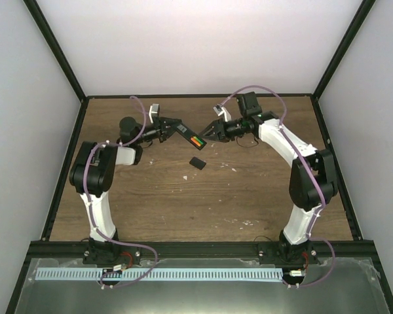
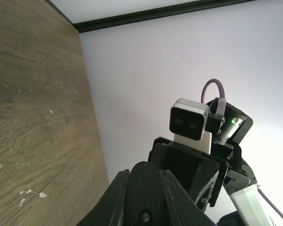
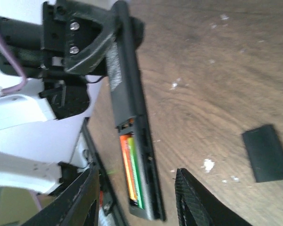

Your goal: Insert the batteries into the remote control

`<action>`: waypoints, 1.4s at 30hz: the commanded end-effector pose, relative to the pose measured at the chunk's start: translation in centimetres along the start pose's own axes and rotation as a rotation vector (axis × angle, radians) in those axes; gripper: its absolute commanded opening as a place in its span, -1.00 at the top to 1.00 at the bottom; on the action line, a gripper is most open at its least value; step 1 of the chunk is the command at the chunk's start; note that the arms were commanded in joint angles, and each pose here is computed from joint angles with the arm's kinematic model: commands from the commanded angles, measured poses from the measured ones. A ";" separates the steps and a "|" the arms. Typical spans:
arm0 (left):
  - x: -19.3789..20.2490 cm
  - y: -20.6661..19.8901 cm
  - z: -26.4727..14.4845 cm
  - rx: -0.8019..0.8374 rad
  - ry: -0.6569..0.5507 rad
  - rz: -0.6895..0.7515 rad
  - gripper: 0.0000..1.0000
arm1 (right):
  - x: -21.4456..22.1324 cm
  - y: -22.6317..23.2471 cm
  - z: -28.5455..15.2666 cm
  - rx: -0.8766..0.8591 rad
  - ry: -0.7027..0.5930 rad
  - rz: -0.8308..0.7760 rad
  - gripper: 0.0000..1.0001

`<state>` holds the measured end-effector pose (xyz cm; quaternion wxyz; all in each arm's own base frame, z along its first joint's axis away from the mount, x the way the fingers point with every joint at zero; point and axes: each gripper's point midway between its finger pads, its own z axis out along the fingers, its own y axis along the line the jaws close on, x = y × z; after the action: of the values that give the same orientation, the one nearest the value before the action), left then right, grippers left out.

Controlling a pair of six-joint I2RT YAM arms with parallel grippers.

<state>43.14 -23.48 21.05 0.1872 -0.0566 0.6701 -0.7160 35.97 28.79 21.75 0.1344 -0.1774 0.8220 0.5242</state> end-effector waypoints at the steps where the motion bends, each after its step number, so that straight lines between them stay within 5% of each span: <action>1: -1.2 0.4 -2.1 -0.008 -0.059 0.026 1.00 | -2.2 -1.4 -2.3 0.269 -0.102 -0.092 0.24; 11: -2.1 1.6 -5.0 -0.134 -0.139 0.051 1.00 | -0.1 -5.5 -4.4 0.630 -0.105 -0.164 0.26; 19: -2.0 1.4 -5.5 -0.191 -0.165 0.065 1.00 | -3.4 -0.5 -8.9 0.831 -0.305 -0.383 0.17; 23: -1.8 1.0 -5.6 -0.188 -0.170 0.070 1.00 | -5.2 3.8 -14.6 0.949 -0.523 -0.522 -0.09; 28: -1.5 1.2 -5.8 -0.195 -0.176 0.070 1.00 | -5.5 7.5 -19.6 1.045 -0.707 -0.672 -0.98; 33: -1.3 1.0 -5.9 -0.200 -0.183 0.078 1.00 | -4.4 7.7 -22.8 1.079 -0.906 -0.573 -1.00; 37: -1.0 0.7 -6.0 -0.215 -0.186 0.088 1.00 | -2.8 7.6 -20.8 0.974 -0.836 -0.635 -1.00; 42: 0.0 0.9 -6.8 -0.245 -0.204 0.084 1.00 | -1.0 3.4 -14.5 0.872 -0.475 -0.606 -1.00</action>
<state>42.12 -17.33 19.39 0.2617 -0.1265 0.7275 -0.6216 34.99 14.25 34.28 0.5966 -0.1441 0.7875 0.0565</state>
